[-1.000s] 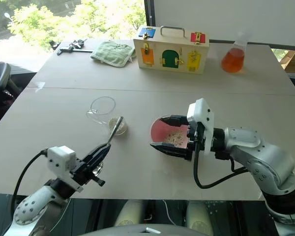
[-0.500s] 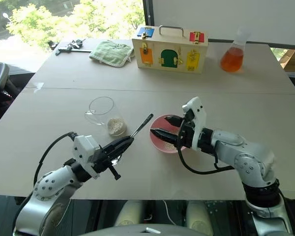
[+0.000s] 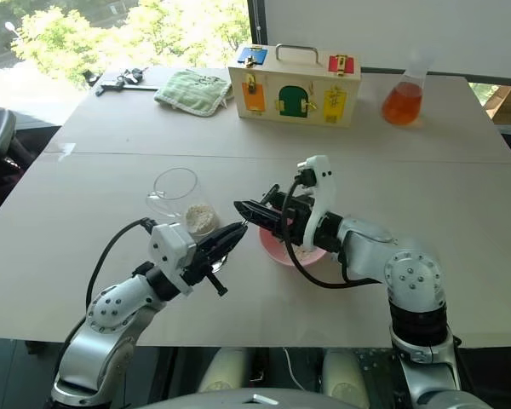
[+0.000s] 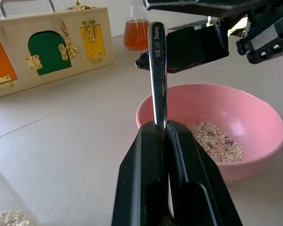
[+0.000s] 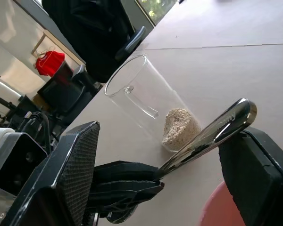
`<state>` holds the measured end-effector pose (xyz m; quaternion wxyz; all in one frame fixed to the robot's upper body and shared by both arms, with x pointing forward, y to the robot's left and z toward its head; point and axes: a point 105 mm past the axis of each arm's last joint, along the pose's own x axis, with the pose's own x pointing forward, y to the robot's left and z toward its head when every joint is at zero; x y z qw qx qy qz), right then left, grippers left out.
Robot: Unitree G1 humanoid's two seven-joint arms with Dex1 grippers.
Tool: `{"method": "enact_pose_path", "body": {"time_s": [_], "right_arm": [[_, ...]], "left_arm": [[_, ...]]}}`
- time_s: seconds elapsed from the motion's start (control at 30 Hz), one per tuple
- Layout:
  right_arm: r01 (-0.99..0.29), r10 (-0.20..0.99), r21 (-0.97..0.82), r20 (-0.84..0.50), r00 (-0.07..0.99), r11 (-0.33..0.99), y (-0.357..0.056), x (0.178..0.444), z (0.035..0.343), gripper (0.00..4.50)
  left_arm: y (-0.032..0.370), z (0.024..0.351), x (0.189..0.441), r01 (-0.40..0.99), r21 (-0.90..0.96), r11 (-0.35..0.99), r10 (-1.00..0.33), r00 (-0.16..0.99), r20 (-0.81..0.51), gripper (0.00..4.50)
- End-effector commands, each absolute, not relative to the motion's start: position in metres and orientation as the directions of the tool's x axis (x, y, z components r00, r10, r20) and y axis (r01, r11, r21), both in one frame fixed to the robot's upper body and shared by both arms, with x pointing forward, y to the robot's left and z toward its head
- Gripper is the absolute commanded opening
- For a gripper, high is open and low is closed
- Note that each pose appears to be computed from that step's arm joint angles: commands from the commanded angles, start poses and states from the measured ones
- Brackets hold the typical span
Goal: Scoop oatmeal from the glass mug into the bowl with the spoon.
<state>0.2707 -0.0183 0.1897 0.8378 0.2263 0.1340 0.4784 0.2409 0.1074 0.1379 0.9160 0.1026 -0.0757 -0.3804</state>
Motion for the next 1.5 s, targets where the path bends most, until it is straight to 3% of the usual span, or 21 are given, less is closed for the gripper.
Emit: {"method": "enact_pose_path", "body": {"time_s": [0.03, 0.1, 0.13, 0.17, 0.23, 0.6, 0.7, 0.8, 0.97, 1.27, 1.4, 1.5], "right_arm": [[-0.755, 0.859, 0.503, 0.045, 0.510, 0.422, -0.019, 0.271, 0.206, 2.64], [-0.746, 0.850, 0.505, 0.045, 0.525, 0.434, -0.020, 0.274, 0.207, 2.00], [-0.744, 0.848, 0.506, 0.046, 0.528, 0.436, -0.021, 0.275, 0.207, 1.32], [-0.743, 0.847, 0.507, 0.047, 0.530, 0.437, -0.021, 0.275, 0.208, 1.06], [-0.741, 0.846, 0.510, 0.050, 0.532, 0.436, -0.020, 0.276, 0.209, 0.04], [-0.730, 0.842, 0.528, 0.048, 0.537, 0.435, -0.019, 0.276, 0.209, 0.04], [-0.725, 0.840, 0.533, 0.047, 0.541, 0.437, -0.020, 0.277, 0.209, 0.00], [-0.710, 0.828, 0.541, 0.045, 0.559, 0.450, -0.024, 0.279, 0.208, 0.00], [-0.674, 0.798, 0.559, 0.036, 0.601, 0.482, -0.043, 0.282, 0.209, 0.00], [-0.645, 0.803, 0.632, 0.061, 0.593, 0.429, -0.045, 0.281, 0.214, 0.00], [-0.652, 0.806, 0.643, 0.092, 0.585, 0.401, -0.046, 0.284, 0.224, 0.00], [-0.661, 0.812, 0.653, 0.118, 0.572, 0.371, -0.045, 0.283, 0.230, 0.00]], "left_arm": [[0.103, 0.144, 0.239, 0.680, 0.268, 0.683, -0.721, 0.687, 0.093, 0.00], [0.102, 0.143, 0.239, 0.680, 0.267, 0.683, -0.721, 0.687, 0.094, 0.00], [0.102, 0.143, 0.238, 0.681, 0.267, 0.682, -0.721, 0.686, 0.094, 0.00], [0.101, 0.143, 0.237, 0.683, 0.264, 0.681, -0.723, 0.685, 0.093, 0.00], [0.098, 0.143, 0.236, 0.686, 0.262, 0.679, -0.725, 0.682, 0.093, 0.00], [0.097, 0.145, 0.233, 0.693, 0.267, 0.670, -0.733, 0.674, 0.091, 0.00], [0.098, 0.146, 0.231, 0.701, 0.268, 0.661, -0.742, 0.664, 0.094, 0.98], [0.099, 0.145, 0.226, 0.656, 0.371, 0.657, -0.725, 0.685, 0.071, 2.40], [0.141, 0.158, 0.214, 0.384, 0.495, 0.779, -0.516, 0.842, 0.159, 4.48], [0.208, 0.155, 0.182, -0.108, 0.628, 0.771, -0.094, 0.955, 0.280, 4.48], [0.239, 0.152, 0.174, -0.271, 0.533, 0.801, 0.126, 0.948, 0.293, 4.48], [0.269, 0.134, 0.181, -0.346, 0.411, 0.843, 0.282, 0.936, 0.210, 4.48]]}}
